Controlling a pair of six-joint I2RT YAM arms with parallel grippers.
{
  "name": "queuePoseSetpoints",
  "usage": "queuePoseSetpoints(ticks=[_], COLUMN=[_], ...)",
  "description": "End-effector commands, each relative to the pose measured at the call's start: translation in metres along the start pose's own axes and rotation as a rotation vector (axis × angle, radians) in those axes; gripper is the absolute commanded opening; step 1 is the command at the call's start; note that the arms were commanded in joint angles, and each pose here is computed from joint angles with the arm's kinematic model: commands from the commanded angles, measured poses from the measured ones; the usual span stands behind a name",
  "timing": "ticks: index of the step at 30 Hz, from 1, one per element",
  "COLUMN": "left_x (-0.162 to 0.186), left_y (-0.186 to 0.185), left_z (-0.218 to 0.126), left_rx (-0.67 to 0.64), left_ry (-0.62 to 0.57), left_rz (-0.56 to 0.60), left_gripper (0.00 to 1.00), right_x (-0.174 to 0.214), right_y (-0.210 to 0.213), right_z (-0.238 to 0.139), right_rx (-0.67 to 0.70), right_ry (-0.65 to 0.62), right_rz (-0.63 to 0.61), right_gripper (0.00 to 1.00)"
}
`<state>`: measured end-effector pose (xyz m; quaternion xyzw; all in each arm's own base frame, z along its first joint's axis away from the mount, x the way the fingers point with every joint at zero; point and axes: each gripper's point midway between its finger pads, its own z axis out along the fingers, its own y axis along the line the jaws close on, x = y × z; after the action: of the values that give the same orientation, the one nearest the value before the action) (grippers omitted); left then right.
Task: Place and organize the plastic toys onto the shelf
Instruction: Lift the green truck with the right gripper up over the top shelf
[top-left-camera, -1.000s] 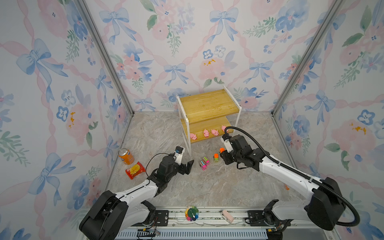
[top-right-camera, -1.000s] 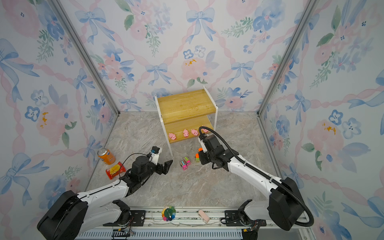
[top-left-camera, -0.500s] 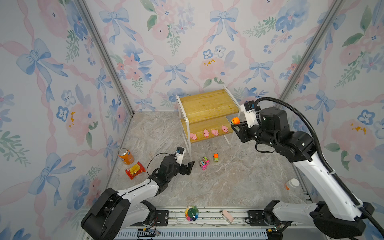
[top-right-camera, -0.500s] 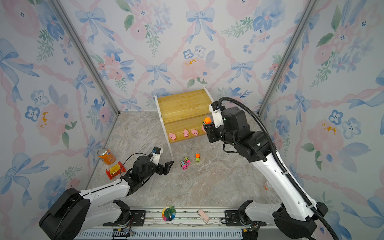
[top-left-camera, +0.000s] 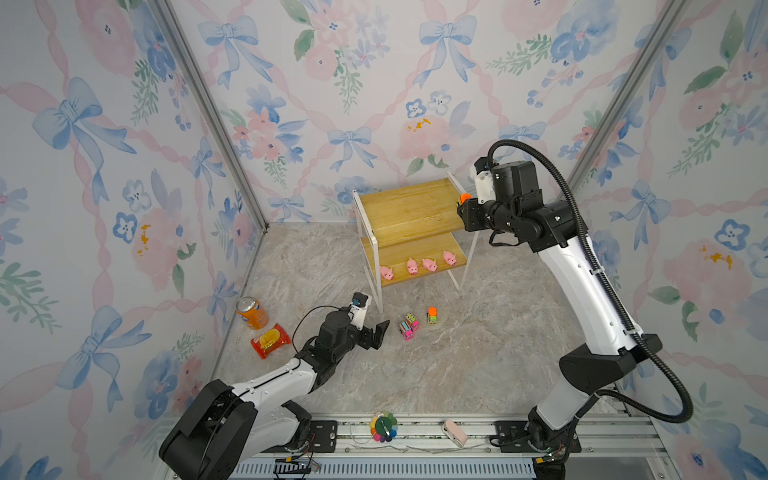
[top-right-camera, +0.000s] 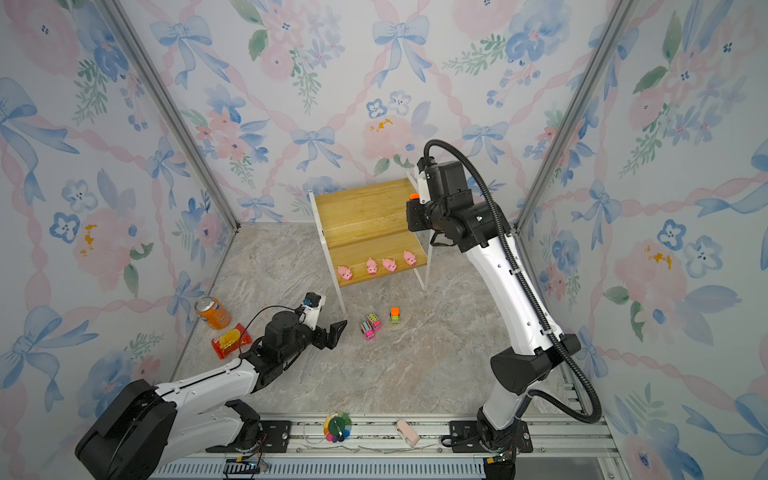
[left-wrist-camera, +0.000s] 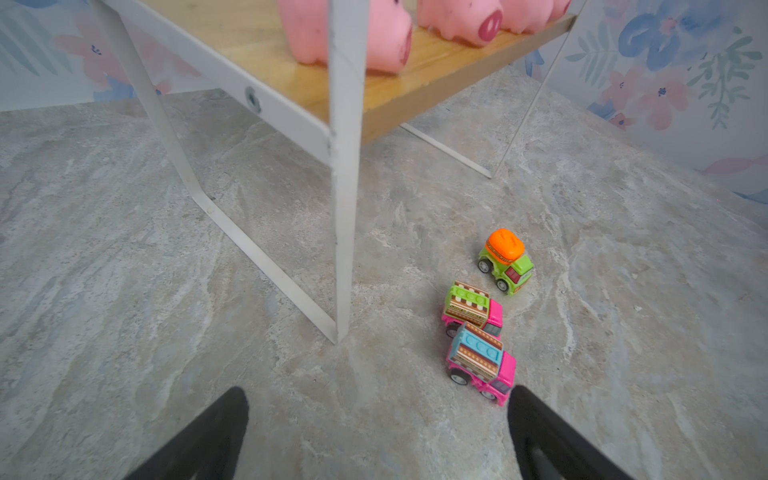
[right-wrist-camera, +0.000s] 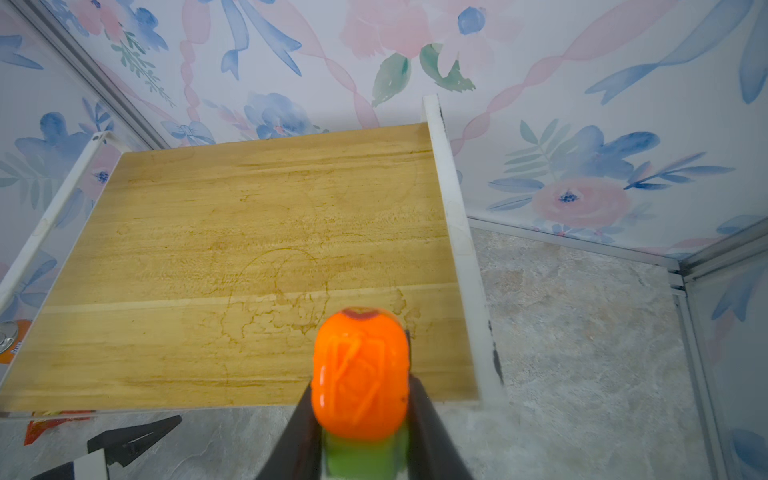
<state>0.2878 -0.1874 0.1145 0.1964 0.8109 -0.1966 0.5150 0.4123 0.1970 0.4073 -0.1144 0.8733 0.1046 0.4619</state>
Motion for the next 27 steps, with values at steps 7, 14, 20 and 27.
queuePoseSetpoints(ticks=[7, 14, 20, 27], left_x=[-0.007, -0.006, -0.006, -0.005], left_y=[-0.003, -0.004, -0.006, -0.006], left_z=[-0.001, 0.001, 0.005, 0.005], left_rx=[0.008, 0.013, 0.027, 0.024], left_ry=[-0.015, -0.007, 0.004, 0.005], left_rz=[0.004, -0.001, -0.005, -0.004], left_gripper=[0.98, 0.98, 0.98, 0.98], right_x=[0.005, 0.010, 0.010, 0.016], right_y=[-0.005, -0.007, -0.013, -0.012], right_z=[0.011, 0.020, 0.024, 0.039], right_rx=[0.013, 0.003, -0.011, -0.026], right_ry=[0.053, 0.075, 0.081, 0.089], right_rz=[-0.043, -0.074, -0.096, -0.098], right_gripper=[0.30, 0.31, 0.32, 0.32])
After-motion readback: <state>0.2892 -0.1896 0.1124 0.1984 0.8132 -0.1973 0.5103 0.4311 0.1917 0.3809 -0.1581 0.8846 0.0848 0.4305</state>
